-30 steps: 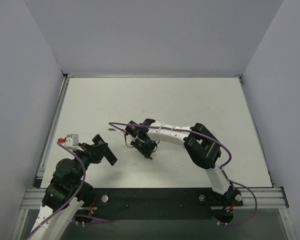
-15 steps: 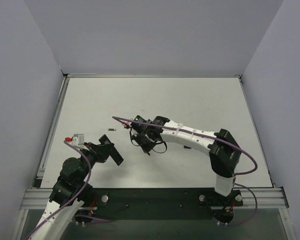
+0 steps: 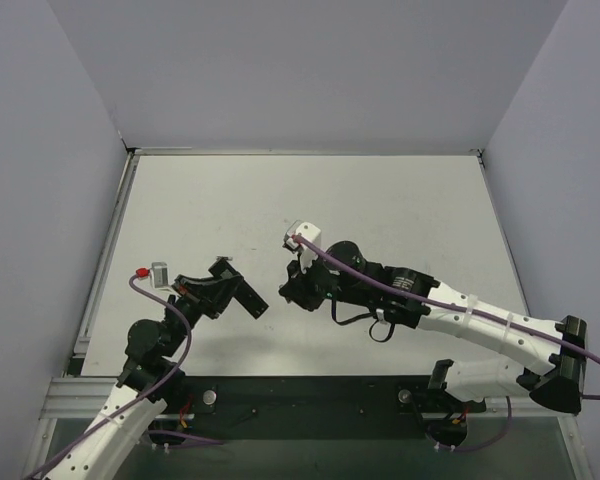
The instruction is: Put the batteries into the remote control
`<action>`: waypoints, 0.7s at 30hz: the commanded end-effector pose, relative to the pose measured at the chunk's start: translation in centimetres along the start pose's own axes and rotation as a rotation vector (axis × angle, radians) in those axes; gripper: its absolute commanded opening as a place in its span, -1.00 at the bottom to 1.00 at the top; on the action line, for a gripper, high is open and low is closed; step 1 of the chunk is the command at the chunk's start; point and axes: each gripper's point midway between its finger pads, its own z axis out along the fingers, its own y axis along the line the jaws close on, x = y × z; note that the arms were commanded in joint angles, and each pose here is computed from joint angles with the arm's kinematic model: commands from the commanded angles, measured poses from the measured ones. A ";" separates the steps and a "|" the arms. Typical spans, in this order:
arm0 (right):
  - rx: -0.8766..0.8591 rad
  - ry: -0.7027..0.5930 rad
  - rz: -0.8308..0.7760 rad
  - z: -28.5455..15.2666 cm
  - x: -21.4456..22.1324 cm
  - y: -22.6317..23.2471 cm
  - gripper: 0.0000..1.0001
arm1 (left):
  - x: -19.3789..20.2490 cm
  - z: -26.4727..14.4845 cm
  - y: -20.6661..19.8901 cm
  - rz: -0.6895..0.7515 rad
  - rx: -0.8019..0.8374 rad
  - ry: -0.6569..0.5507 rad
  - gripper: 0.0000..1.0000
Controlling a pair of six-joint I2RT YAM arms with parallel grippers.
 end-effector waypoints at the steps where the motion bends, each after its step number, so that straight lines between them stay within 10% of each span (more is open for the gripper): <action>1: -0.099 -0.213 -0.005 0.1 -3.6 3.1 -1.00 | -3.0 0.5 -5.4 -0.031 0.223 -0.095 -1.00; 21: -0.116 -0.256 -0.155 3.5 -4.2 6.0 -1.00 | -4.3 0.5 -6.9 -0.072 0.253 -0.121 -1.00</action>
